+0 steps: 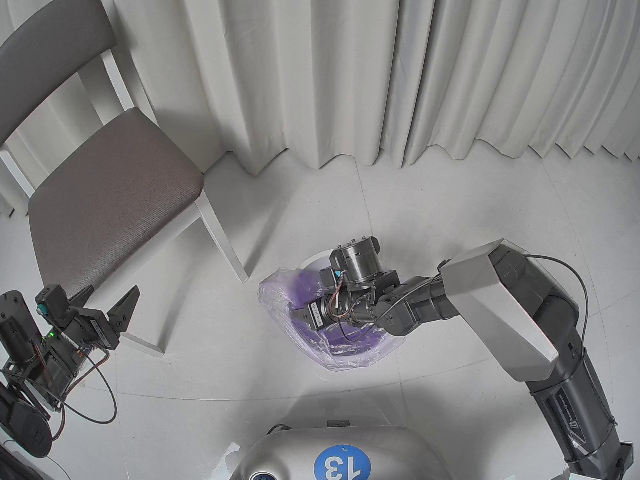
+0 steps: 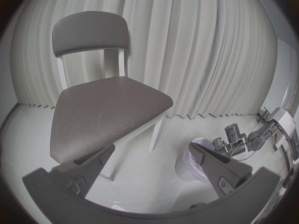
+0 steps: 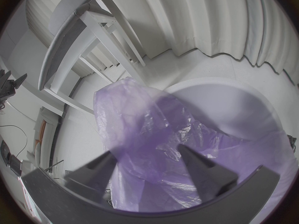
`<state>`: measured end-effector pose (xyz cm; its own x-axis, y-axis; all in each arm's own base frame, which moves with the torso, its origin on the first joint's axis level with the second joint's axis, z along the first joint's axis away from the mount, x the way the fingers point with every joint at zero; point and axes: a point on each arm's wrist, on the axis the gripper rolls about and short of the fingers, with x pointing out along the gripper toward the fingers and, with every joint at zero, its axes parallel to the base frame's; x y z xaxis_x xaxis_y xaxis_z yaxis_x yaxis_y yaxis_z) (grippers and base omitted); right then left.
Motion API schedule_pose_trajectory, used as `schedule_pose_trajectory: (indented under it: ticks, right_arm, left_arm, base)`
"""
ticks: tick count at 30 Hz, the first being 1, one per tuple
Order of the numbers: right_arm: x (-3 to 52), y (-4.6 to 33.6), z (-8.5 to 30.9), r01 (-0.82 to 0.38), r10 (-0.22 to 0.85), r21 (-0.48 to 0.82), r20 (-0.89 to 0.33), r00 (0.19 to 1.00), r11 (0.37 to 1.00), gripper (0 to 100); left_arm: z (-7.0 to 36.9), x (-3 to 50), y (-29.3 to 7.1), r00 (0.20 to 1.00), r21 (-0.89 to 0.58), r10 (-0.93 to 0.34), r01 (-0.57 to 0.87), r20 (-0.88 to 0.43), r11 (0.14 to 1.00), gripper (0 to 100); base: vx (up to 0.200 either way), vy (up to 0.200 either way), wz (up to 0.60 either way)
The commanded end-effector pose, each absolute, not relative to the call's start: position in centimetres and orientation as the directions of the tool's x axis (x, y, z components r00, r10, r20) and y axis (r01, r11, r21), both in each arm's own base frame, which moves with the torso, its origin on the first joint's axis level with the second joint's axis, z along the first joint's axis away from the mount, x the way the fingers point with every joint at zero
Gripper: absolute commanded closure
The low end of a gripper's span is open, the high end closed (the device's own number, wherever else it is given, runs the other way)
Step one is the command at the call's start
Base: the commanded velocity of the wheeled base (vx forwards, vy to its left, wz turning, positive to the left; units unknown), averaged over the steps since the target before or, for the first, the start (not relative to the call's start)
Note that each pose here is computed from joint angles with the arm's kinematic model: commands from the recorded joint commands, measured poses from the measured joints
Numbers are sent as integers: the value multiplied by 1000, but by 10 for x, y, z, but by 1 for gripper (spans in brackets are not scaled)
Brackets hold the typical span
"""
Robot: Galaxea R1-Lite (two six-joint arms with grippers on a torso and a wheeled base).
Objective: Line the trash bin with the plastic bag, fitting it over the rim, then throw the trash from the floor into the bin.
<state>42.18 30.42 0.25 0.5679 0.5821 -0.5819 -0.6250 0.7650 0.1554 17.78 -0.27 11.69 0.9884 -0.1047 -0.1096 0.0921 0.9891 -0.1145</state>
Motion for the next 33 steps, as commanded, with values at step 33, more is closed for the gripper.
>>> schedule_pose_trajectory:
  ticks: [33]
  right_arm:
    - [415, 304, 77, -677, 403, -486, -555, 728, 553, 100]
  left_arm:
    - [118, 167, 10, 987, -135, -99, 81, -128, 987, 0]
  base:
    - [0, 0, 0]
